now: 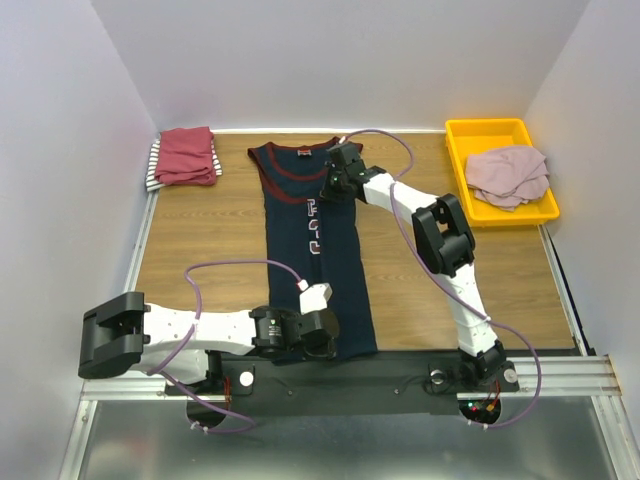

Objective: Fold and stack the tank tops
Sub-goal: Fold the tank top

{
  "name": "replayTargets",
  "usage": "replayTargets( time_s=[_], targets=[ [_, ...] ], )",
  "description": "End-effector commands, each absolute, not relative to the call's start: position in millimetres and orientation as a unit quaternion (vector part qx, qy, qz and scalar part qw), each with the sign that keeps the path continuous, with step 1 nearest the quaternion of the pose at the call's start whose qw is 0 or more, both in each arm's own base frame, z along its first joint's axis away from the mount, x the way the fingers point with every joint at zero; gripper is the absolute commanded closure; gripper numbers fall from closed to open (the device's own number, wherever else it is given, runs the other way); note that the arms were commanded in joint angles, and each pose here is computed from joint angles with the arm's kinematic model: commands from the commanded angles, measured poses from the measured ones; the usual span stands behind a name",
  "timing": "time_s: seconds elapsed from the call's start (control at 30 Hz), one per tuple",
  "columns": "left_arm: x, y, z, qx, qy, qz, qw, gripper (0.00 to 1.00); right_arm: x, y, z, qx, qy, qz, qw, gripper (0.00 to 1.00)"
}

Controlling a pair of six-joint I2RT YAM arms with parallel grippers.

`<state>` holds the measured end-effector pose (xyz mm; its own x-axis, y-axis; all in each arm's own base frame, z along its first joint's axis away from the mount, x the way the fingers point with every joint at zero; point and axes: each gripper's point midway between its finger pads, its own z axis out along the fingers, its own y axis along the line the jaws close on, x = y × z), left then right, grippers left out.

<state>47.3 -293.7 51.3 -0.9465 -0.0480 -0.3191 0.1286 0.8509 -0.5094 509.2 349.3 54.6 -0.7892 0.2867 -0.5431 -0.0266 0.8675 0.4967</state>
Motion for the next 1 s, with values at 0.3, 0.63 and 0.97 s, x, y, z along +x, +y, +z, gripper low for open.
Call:
replayTargets(
  time_s=[0.3,0.63,0.97],
  targets=[
    [34,-288,47,0.027,0.952,-0.276,0.132,1.0,528,366,81,0.068,0.892,0.262,0.361,1.0],
    [46,-289,66,0.016,0.946,-0.28,0.165,0.71,527,365,89,0.063,0.89,0.262,0.367,0.76],
    [85,-262,134,-0.072,0.915,-0.295,0.266,0.52,523,363,144,0.041,0.872,0.277,0.401,0.27]
  ],
)
